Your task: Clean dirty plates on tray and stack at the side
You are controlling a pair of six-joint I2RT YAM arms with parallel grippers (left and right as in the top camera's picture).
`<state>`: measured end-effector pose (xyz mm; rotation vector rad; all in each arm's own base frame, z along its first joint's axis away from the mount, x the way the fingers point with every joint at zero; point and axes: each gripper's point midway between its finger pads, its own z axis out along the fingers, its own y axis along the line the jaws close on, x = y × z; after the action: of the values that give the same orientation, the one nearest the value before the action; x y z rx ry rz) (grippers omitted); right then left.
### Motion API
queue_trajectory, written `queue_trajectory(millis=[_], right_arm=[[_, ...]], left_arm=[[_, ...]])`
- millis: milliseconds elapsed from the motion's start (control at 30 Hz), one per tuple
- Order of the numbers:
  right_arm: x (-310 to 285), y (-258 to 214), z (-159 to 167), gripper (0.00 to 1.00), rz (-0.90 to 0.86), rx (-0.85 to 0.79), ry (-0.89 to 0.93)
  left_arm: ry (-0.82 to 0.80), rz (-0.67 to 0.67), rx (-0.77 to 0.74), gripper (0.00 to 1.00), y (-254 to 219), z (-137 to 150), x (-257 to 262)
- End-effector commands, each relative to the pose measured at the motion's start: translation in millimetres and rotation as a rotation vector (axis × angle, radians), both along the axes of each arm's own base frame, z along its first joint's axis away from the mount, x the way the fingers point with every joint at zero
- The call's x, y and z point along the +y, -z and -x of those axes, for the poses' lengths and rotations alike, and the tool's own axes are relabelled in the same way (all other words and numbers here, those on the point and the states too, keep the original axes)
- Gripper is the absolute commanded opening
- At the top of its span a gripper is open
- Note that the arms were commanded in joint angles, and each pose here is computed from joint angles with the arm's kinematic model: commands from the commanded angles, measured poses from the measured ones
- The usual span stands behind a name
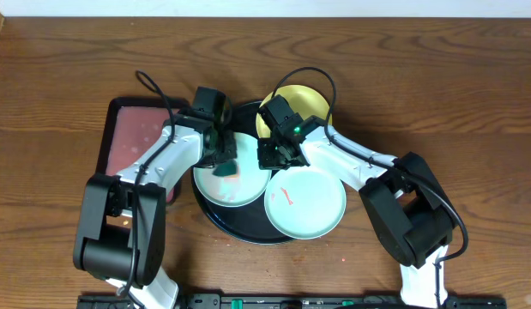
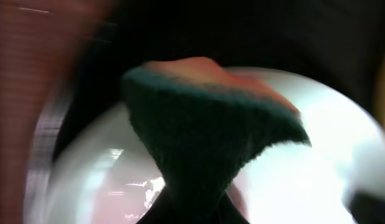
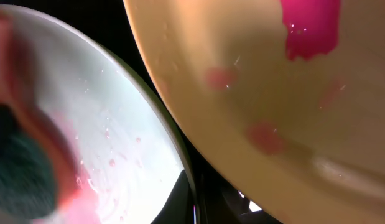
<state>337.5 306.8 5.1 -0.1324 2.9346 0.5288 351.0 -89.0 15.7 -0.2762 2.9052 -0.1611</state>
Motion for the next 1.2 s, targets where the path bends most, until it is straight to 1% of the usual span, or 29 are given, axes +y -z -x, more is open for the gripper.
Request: queue_trajectory(millis=[0,233,333,433,500,633,800,900,1033,1167], right_arm=[[-5,14,0,0.01,0.04,0.014,0.004],[-2,14,6,0.01,0.02,0.044,-0.009],[3,9,8,0.01,-0.01,0.046,-0.054],[4,-2,7,0.01,-0.012,0.032,-0.105],[6,-10,6,0.01,-0.007,0.014,-0.149],[11,-31,3,0.01,0.005,-0.024,-0.238],[9,-51,-7,0.01,0.072,-0.086,-0.259],[0,-72,-17,0.01,0.174,-0.18,-0.258],[-11,-101,-24,0.01,0.273,-0.302,-0.232],[-25,-147,-28,0.01,0.436,-0.498,-0.188]], left_arm=[[-0.161,-0.205,-0.032,0.07,-14,-12,49],[-0.148,-0.213,-0.003,0.08,-92,-20,49],[-0.142,-0.211,-0.004,0.07,-121,-18,50],[-0.117,-0.17,-0.003,0.07,-141,-15,50],[-0.127,-0.145,0.004,0.07,-147,-12,55],[-0.215,-0.141,0.028,0.08,-149,-6,87],[-0.307,-0.141,0.041,0.07,-149,-3,121],[-0.357,-0.14,0.044,0.07,-149,-1,138],[-0.382,-0.14,0.045,0.07,-149,0,147],[-0.39,-0.14,0.042,0.08,-149,-1,150]])
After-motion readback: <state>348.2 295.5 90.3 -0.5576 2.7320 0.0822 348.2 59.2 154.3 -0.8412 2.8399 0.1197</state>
